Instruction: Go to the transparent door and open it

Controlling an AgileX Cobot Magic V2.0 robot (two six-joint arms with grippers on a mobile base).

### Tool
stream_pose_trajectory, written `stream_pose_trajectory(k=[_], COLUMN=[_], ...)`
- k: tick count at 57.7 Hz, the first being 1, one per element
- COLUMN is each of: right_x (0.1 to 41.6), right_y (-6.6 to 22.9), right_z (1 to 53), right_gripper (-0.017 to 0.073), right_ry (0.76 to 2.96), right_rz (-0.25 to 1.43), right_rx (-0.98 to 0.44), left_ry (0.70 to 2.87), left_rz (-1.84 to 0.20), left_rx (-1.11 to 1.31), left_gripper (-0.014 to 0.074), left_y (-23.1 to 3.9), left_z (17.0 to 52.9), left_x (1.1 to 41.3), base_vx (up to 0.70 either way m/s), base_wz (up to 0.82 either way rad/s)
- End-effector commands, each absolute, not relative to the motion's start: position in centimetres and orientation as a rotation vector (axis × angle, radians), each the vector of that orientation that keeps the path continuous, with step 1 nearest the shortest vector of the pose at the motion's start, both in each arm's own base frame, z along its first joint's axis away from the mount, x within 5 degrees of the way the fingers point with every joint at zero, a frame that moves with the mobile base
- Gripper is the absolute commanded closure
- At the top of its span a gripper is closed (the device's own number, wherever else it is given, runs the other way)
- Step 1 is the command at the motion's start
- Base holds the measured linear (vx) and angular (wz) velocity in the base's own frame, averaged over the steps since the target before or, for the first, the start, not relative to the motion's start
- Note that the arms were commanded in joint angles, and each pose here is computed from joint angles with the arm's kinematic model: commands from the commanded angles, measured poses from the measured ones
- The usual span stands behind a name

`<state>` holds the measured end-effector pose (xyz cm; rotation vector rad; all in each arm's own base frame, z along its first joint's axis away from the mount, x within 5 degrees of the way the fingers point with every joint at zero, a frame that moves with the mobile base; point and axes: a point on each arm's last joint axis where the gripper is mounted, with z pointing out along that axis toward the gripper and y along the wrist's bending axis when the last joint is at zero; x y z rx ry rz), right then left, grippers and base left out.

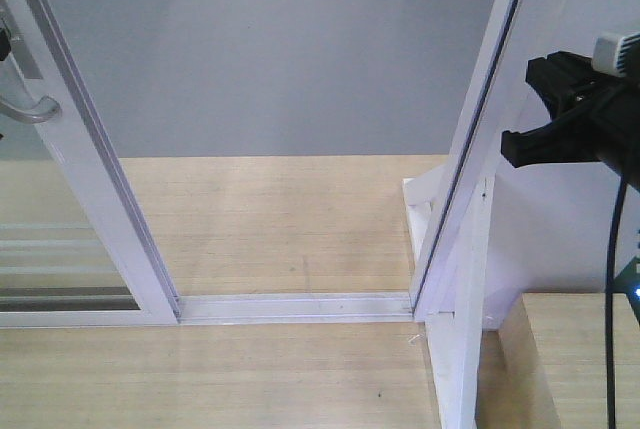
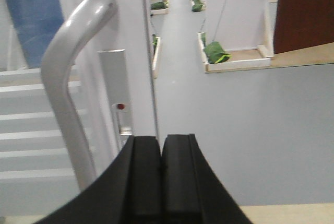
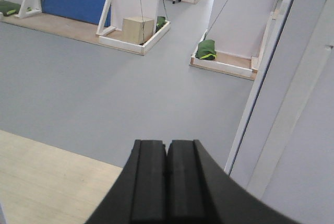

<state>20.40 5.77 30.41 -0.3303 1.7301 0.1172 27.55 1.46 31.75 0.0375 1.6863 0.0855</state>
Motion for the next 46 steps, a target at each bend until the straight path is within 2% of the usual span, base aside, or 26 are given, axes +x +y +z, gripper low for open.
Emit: stream_pose_trajectory(k=[1, 22, 46], right_x=[19.2, 14.2, 10.5], right_y=[5.3, 4.1, 3.1], right_z=[33.0, 35.0, 31.8], right_gripper=[0.0564, 0.0564, 0.0564], right_ry=[1.614, 1.605, 1.615], right_rz=[0.113, 0.134, 0.177], right_rx=[-0.307, -0.318, -0.281], left_ry=[1.599, 1.559, 1.563], left_rz=[0.021, -0.137, -0.198], left_rx=[0.061, 0.178, 0.172], left_gripper=[0.06, 0.06, 0.06], left_y=[0.1, -3.2, -2.5], left_z=[34.1, 33.4, 31.7], left_x=[25.9, 17.9, 10.3], base_vx=[0.0, 0.0, 0.0], base_wz=[0.0, 0.0, 0.0])
